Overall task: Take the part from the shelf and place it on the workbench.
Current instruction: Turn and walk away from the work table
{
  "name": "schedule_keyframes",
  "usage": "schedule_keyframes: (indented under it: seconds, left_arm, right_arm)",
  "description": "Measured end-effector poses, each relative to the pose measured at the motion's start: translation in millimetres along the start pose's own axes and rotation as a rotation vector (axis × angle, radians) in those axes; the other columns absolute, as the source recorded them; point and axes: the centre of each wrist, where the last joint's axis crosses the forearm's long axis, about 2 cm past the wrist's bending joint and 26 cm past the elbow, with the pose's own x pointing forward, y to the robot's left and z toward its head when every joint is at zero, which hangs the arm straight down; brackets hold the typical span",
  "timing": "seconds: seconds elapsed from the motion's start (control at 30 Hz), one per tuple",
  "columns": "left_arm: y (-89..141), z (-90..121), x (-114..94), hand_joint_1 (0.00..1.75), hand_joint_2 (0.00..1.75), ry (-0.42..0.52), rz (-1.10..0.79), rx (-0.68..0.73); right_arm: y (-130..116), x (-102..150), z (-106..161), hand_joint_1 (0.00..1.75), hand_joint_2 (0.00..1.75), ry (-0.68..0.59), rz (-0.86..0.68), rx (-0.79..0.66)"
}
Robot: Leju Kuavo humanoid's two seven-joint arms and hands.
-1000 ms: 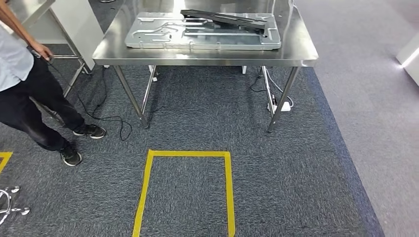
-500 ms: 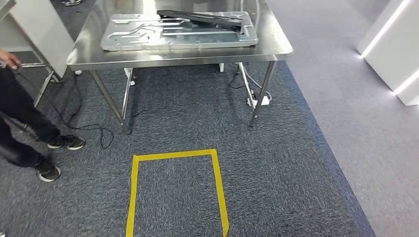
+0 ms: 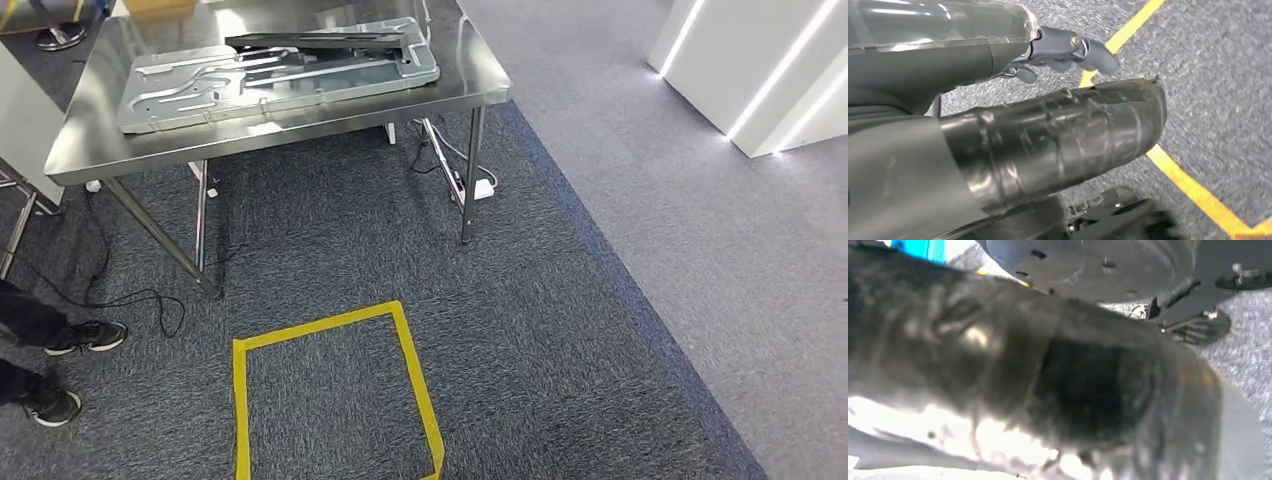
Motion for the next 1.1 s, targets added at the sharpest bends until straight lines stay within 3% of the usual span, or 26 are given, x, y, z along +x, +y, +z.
schedule_keyframes:
  seconds: [1.1]
  left_arm:
    - [-0.8,2.3,-6.5,0.0,0.0,0.028,0.025,0.005]
  right_arm:
    - [0.4,-5.0,1.9,0.0,0.0,0.073,-0.035,-0.043]
